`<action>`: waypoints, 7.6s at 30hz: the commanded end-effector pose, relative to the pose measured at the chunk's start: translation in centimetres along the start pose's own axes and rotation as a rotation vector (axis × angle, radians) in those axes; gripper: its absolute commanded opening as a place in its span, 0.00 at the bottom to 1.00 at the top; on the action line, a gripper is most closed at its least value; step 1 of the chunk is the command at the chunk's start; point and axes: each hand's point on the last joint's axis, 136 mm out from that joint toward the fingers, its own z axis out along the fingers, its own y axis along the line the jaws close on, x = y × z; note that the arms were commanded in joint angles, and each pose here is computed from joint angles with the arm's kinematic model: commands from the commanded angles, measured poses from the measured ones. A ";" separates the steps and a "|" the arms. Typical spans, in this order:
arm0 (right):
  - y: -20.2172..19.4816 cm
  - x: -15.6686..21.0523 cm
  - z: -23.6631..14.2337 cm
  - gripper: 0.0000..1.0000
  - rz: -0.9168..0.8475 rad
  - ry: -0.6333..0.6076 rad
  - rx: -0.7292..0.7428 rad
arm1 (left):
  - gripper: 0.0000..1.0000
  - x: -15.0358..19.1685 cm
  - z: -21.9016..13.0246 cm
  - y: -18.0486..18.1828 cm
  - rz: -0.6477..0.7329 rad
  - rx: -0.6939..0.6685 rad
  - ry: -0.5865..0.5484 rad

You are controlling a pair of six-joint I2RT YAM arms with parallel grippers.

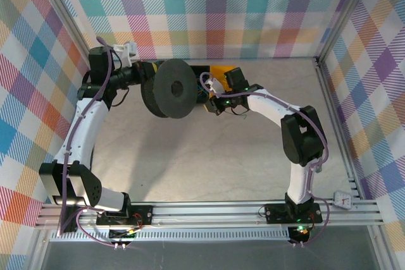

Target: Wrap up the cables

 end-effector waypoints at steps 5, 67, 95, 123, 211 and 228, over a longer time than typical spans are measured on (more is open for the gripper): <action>1.7 3.0 1.8 0.00 0.119 0.095 0.073 | 0.00 -8.6 -3.6 -3.2 -0.023 0.078 -0.315; -2.1 6.5 -0.6 0.39 0.287 0.026 -0.008 | 0.00 -7.4 -6.1 -2.2 0.072 -0.094 -0.287; -6.8 1.1 -12.0 0.78 0.538 -0.297 -0.060 | 0.00 -1.4 -5.3 -1.5 0.250 -0.229 -0.040; -7.1 5.0 -9.6 0.96 0.850 -0.271 -0.265 | 0.00 7.7 -2.3 -5.8 0.557 -0.104 0.172; 18.4 -7.6 -9.3 0.00 -0.136 -0.423 0.016 | 0.00 -1.5 7.9 5.3 0.010 -0.602 -0.159; 8.1 -17.1 -14.4 0.00 0.006 -0.659 0.226 | 0.00 10.3 8.2 1.0 0.507 -0.546 0.320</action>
